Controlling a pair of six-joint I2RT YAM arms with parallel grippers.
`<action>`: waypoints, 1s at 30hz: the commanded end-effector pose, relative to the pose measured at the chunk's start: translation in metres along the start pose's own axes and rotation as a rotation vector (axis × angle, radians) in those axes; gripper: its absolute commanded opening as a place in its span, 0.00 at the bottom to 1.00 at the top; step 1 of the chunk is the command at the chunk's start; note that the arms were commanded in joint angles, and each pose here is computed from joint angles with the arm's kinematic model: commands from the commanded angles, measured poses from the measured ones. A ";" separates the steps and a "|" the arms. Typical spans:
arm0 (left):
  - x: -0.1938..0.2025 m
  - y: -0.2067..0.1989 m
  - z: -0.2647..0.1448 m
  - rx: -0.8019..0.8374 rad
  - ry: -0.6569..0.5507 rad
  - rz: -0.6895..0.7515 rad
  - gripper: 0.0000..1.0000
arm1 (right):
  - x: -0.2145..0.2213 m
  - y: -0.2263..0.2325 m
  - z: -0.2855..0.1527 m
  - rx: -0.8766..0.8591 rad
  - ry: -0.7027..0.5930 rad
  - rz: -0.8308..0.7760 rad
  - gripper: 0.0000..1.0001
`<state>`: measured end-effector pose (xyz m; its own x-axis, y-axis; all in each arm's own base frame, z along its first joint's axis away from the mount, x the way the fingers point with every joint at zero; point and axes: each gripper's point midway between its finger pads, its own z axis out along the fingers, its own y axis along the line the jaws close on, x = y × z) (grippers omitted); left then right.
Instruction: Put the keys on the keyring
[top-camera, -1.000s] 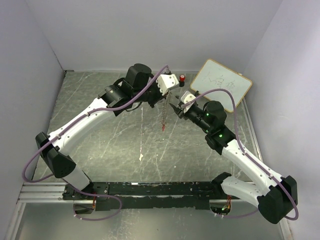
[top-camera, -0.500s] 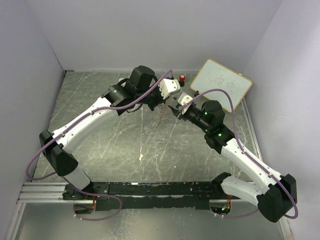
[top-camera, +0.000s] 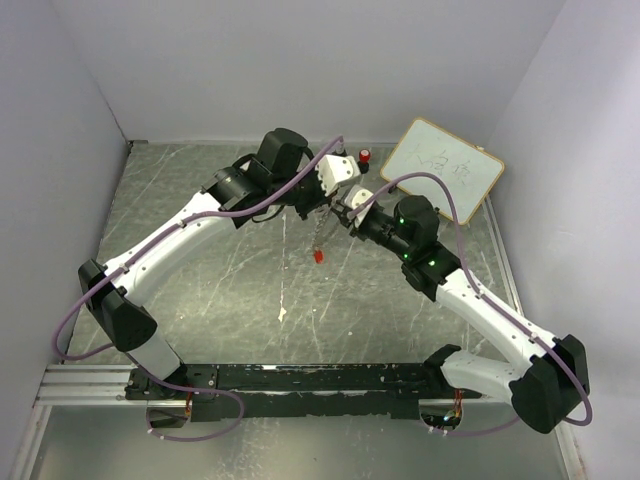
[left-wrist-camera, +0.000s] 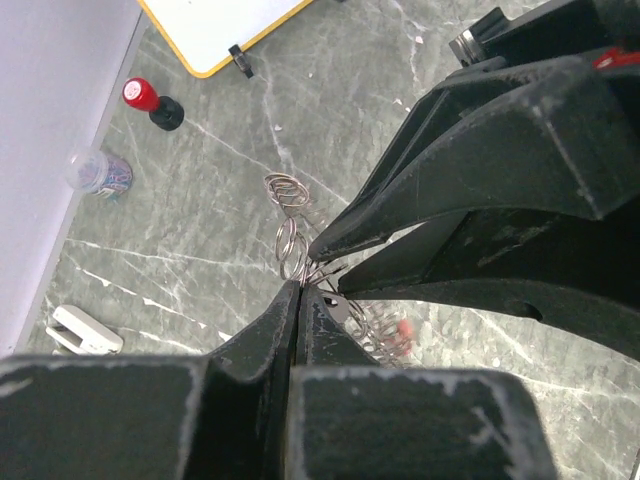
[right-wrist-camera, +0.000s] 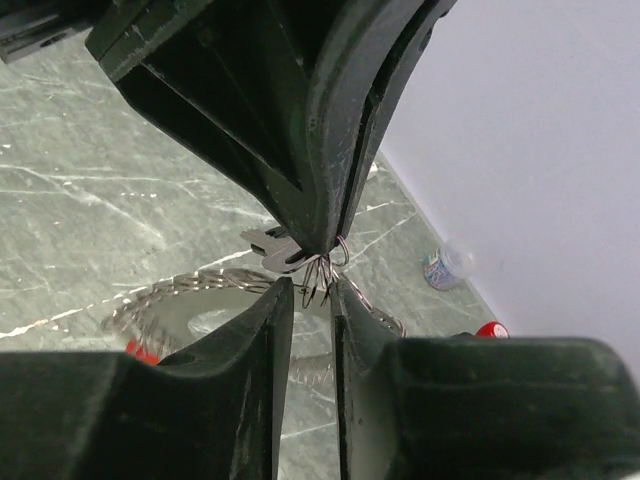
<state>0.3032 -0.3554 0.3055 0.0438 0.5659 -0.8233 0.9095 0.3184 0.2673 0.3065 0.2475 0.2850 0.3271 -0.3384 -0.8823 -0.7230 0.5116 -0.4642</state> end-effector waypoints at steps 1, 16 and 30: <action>-0.020 -0.003 -0.005 0.032 -0.058 0.037 0.07 | -0.011 -0.007 0.003 0.013 -0.011 0.000 0.21; -0.013 -0.004 -0.001 0.037 -0.031 0.026 0.07 | -0.027 -0.013 -0.004 0.067 -0.067 -0.004 0.00; -0.034 0.013 -0.018 -0.090 -0.157 -0.027 0.07 | -0.060 -0.033 -0.047 0.315 -0.424 0.230 0.00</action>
<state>0.3005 -0.3622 0.3125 0.0517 0.5229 -0.8508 0.9103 0.3257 0.2555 0.2930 0.2296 0.3020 0.3310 -0.0992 -0.9384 -0.6545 0.6922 -0.3040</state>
